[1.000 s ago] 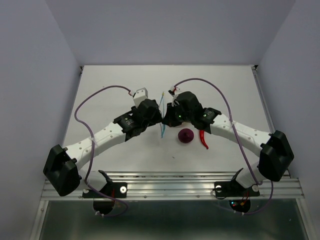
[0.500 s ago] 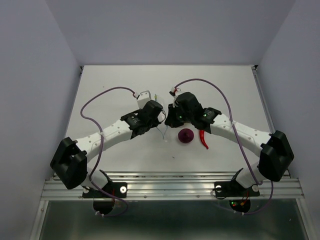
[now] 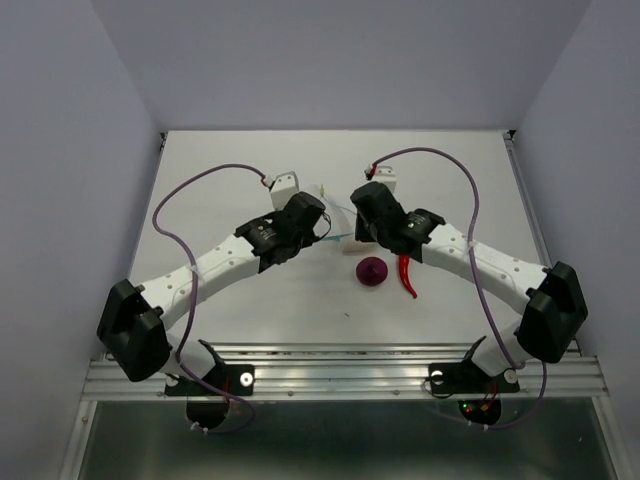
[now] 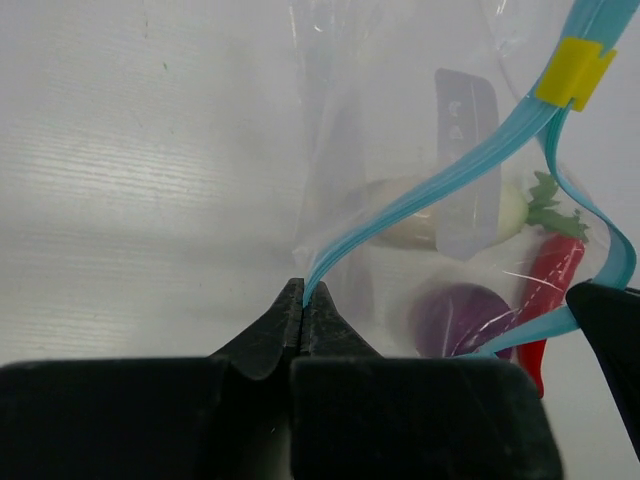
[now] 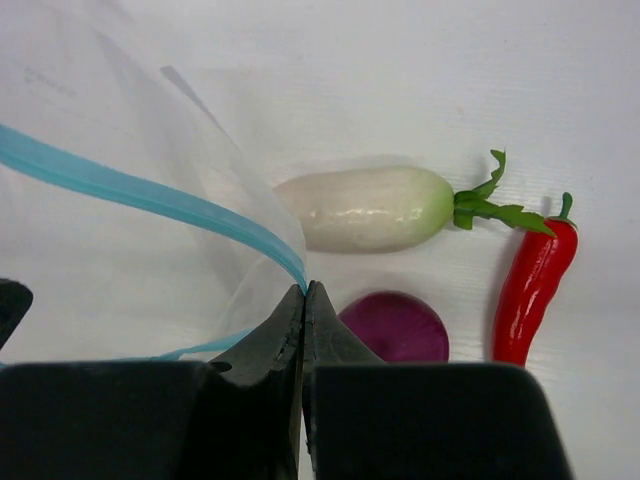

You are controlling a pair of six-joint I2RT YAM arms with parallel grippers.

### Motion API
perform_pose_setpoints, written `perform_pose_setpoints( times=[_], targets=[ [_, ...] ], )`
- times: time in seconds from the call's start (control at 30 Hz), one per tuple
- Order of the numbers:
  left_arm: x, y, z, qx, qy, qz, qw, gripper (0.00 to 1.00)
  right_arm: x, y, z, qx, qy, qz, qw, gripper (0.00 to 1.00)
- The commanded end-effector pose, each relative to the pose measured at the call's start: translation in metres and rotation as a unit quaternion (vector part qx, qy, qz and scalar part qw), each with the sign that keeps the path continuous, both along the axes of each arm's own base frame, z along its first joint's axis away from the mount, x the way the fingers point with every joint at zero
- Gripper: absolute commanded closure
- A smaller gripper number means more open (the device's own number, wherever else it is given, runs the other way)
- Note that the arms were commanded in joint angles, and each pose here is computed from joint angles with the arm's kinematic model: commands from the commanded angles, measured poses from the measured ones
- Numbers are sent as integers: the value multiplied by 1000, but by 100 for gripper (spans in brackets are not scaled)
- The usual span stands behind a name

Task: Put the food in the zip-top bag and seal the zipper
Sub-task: Open the zipper of the food storage bag.

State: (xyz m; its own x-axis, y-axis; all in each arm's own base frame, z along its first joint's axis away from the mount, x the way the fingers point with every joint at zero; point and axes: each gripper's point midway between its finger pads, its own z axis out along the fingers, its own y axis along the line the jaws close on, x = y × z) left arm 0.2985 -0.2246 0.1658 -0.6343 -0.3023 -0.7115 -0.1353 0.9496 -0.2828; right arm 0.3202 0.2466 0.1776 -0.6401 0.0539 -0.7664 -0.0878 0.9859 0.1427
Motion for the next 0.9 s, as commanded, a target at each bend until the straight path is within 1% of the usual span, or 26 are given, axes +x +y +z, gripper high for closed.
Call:
perform_pose_setpoints(
  times=[0.0, 0.1, 0.23, 0.3, 0.37, 0.4, 0.47, 0.5, 0.53, 0.57, 0.67, 0.8, 0.87],
  targets=[
    [-1, 21, 28, 31, -28, -1, 999, 100, 21, -47, 2, -55, -18, -105, 993, 99],
    [-2, 26, 31, 40, -31, 2, 999, 100, 26, -64, -12, -66, 1, -129, 989, 99],
    [0, 33, 37, 44, -44, 7, 998, 100, 24, -70, -29, -69, 28, -127, 989, 99],
    [3, 27, 40, 35, -52, -5, 998, 100, 22, -66, -33, -63, 38, -118, 990, 99],
    [5, 18, 41, 27, -52, -24, 998, 100, 18, -48, -36, -44, 57, -69, 995, 99],
    [8, 13, 44, 23, -59, -33, 997, 100, 15, -30, -36, -12, 66, -28, 997, 99],
    [12, 4, 42, 20, -58, -49, 997, 100, 11, -15, -32, 18, 68, 13, 997, 99],
    [15, 0, 43, 21, -61, -53, 996, 100, 13, -4, -25, 39, 56, 36, 997, 99],
    [19, -3, 41, 26, -59, -53, 996, 100, 3, 9, -19, 69, 62, 75, 993, 99],
    [21, -4, 40, 30, -57, -52, 997, 100, 4, 17, -12, 87, 52, 90, 991, 99],
    [28, -10, 36, 37, -51, -53, 997, 100, -2, 29, -5, 114, 50, 121, 985, 99],
    [32, -15, 28, 44, -42, -57, 997, 100, 1, 30, -7, 114, 51, 119, 985, 99],
    [35, -15, 25, 52, -40, -56, 996, 100, 2, 30, -7, 113, 51, 117, 985, 89]
  ],
)
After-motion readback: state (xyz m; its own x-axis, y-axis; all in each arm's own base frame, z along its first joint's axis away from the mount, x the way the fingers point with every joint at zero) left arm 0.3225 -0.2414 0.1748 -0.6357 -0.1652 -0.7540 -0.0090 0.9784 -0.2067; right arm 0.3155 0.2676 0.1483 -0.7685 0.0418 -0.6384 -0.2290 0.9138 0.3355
